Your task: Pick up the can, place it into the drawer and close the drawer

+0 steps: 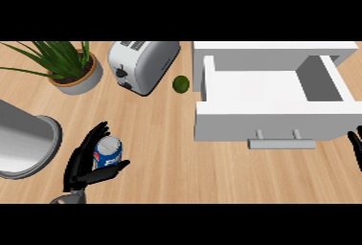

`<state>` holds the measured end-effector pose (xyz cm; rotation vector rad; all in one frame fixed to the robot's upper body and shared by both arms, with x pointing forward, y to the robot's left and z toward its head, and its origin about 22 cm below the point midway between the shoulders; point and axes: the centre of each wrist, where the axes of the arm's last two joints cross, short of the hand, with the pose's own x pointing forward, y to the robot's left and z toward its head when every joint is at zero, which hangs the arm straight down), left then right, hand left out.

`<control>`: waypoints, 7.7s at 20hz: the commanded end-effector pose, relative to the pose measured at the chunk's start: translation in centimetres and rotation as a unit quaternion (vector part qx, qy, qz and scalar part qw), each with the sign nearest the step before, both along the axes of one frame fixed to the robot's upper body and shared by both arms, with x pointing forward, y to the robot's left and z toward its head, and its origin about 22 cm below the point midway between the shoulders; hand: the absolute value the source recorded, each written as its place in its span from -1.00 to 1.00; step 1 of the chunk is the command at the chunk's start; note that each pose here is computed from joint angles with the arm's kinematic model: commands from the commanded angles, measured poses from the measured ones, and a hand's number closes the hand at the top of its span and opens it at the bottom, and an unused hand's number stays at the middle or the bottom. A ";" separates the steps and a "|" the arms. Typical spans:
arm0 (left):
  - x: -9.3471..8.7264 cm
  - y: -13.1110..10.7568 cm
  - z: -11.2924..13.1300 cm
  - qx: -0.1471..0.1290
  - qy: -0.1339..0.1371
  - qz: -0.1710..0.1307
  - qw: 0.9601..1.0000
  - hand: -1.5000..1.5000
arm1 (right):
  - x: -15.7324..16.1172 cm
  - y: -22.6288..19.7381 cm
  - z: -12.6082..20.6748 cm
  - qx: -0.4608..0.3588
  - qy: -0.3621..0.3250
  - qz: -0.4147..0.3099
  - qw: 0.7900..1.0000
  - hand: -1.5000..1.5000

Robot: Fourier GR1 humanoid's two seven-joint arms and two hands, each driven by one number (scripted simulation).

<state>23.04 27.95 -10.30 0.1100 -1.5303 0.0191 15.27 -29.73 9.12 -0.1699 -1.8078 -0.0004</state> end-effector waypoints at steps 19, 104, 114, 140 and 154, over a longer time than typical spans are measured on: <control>5.2 0.9 4.1 -0.057 -0.046 0.042 0.996 1.00 | -1.3 -1.8 0.8 0.008 -0.008 -0.007 1.000 -1.00; 20.1 -28.4 27.2 0.151 -0.127 -0.053 0.979 1.00 | 2.0 0.0 2.4 -0.006 -0.026 0.024 0.999 -1.00; 20.3 -28.5 27.8 0.154 -0.125 0.000 0.980 -1.00 | 3.4 0.5 2.3 -0.009 -0.031 0.031 0.999 -1.00; 19.2 -29.2 27.3 0.069 -0.151 0.019 0.986 -1.00 | 3.9 2.6 5.5 -0.343 -0.125 0.016 0.931 -1.00; 19.4 -29.5 29.7 0.062 -0.132 0.017 0.989 -1.00 | 10.2 6.6 0.7 -0.542 -0.049 -0.013 0.839 -1.00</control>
